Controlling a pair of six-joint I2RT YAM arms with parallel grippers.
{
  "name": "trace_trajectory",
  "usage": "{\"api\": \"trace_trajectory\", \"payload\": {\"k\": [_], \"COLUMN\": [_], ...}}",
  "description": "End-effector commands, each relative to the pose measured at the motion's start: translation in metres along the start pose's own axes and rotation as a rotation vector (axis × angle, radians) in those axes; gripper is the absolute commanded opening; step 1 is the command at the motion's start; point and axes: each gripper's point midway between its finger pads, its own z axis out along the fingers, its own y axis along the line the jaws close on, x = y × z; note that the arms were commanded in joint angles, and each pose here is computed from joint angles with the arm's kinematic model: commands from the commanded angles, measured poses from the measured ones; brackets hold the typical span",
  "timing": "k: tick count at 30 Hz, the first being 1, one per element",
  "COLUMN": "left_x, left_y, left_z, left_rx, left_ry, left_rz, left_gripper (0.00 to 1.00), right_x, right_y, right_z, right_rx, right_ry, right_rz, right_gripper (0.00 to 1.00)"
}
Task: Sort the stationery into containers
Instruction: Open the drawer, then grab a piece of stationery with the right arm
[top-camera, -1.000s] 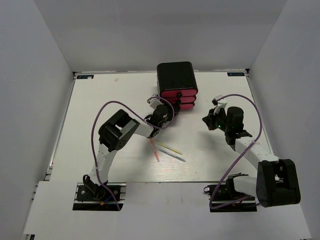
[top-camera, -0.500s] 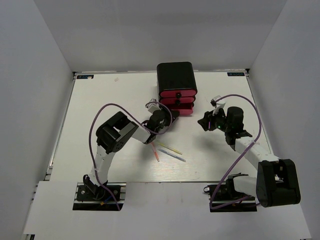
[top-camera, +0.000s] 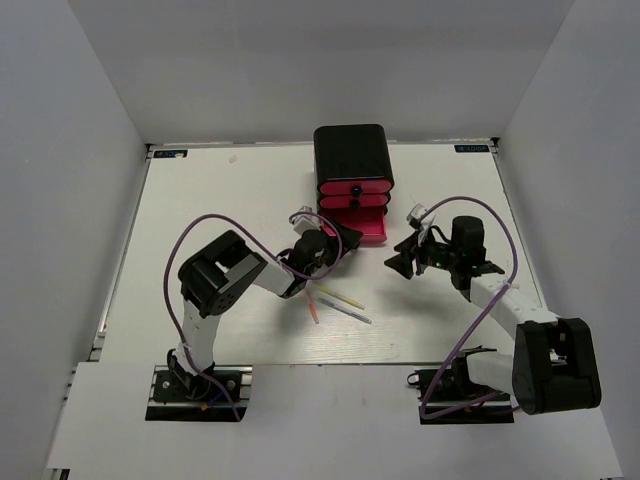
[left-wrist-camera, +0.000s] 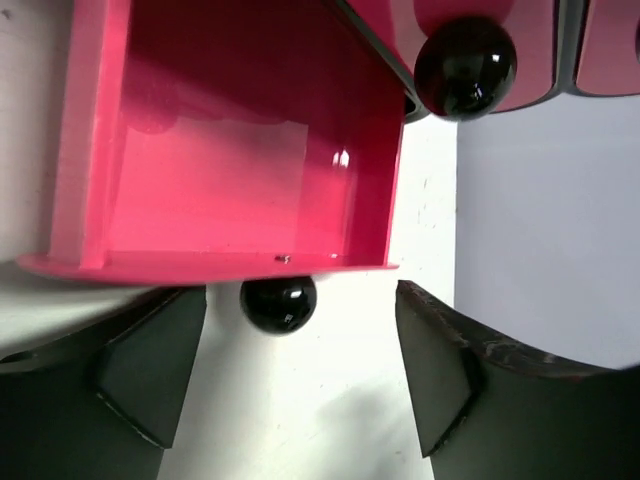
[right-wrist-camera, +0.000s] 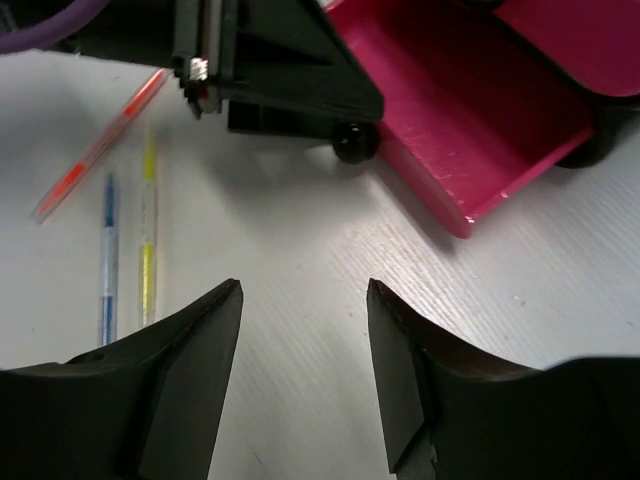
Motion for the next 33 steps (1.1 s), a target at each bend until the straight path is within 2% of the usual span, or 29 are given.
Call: {"api": "trace_trajectory", "payload": {"k": [1,4,5,6,7,8,9,11,13,15,17,18,19,20,21,22,24,26,28,29,32,33], "left_x": [-0.005,-0.01,-0.016,-0.015,-0.013,-0.014,-0.016,-0.014,-0.022,-0.018,-0.025,-0.02,-0.021,-0.029,-0.033,-0.031,-0.039,-0.036,-0.041,-0.037,-0.038,-0.041], "left_y": [0.004,0.004,-0.01,-0.006,-0.004,-0.009,-0.014,-0.013,-0.032,-0.03,-0.041,-0.033,-0.029,-0.034,-0.027,-0.007,-0.001,0.026,0.023,0.037,0.046,0.049], "left_z": [-0.016,-0.026,-0.029,-0.034,-0.038,-0.041,-0.049,-0.059,-0.069,-0.08,-0.095,-0.104,-0.112,-0.126,-0.135,-0.149,-0.176,-0.202,-0.223,-0.231,-0.25,-0.253], "left_rx": [-0.043,-0.047,-0.019,-0.036,-0.042,-0.034,-0.027,-0.048,-0.007,-0.028,-0.015,-0.057,-0.08,-0.084,-0.118,-0.209,-0.247,-0.331,-0.297,-0.31,-0.287,-0.292], "left_ry": [0.006,-0.001,-0.013,-0.006,0.008,0.015,0.024,0.055,0.051,0.084,0.089,0.122,0.136,0.119,0.113,0.145,0.139,0.163,0.139,0.138,0.102,0.083], "left_rz": [0.026,0.044,0.038,0.054,0.056,0.064,0.079,0.107,0.143,0.181,0.234,0.27,0.302,0.302,0.309,0.318,0.313,0.294,0.247,0.21,0.122,0.11], "left_gripper": [0.87,0.87,0.87,0.87,0.87,0.87,0.87,0.83,0.77,0.71,0.54,0.43,0.22,0.11,0.02,0.0,0.0,0.03,0.24,0.44,0.54,0.54], "right_x": [-0.011,-0.003,-0.004,-0.004,0.003,0.001,0.001,0.007,0.012,0.017,0.019,0.028,0.03,0.03,0.034,0.032,0.036,0.03,0.029,0.027,0.028,0.02], "right_y": [0.02,0.028,0.032,0.035,0.041,0.045,0.047,0.056,0.063,0.072,0.083,0.092,0.094,0.09,0.09,0.103,0.103,0.103,0.106,0.11,0.105,0.104], "right_z": [-0.002,-0.004,-0.005,-0.006,-0.008,-0.008,-0.009,-0.011,-0.012,-0.013,-0.009,-0.005,-0.002,0.002,0.005,0.012,0.022,0.031,0.039,0.044,0.062,0.067], "right_rx": [-0.138,-0.181,-0.204,-0.23,-0.254,-0.287,-0.299,-0.347,-0.378,-0.414,-0.444,-0.446,-0.44,-0.412,-0.39,-0.421,-0.386,-0.349,-0.345,-0.342,-0.302,-0.291], "right_ry": [-0.028,-0.008,-0.014,-0.023,0.004,-0.016,-0.014,-0.003,0.003,0.005,0.012,0.062,0.071,0.074,0.106,0.106,0.143,0.145,0.165,0.177,0.242,0.236], "right_rz": [-0.114,-0.139,-0.148,-0.207,-0.181,-0.253,-0.273,-0.315,-0.342,-0.376,-0.412,-0.392,-0.4,-0.423,-0.381,-0.399,-0.387,-0.379,-0.387,-0.403,-0.345,-0.339], "right_gripper": [0.59,0.55,0.52,0.41,0.32,0.22,0.07,0.0,0.0,0.04,0.13,0.16,0.18,0.21,0.24,0.3,0.34,0.36,0.37,0.37,0.37,0.37]}}
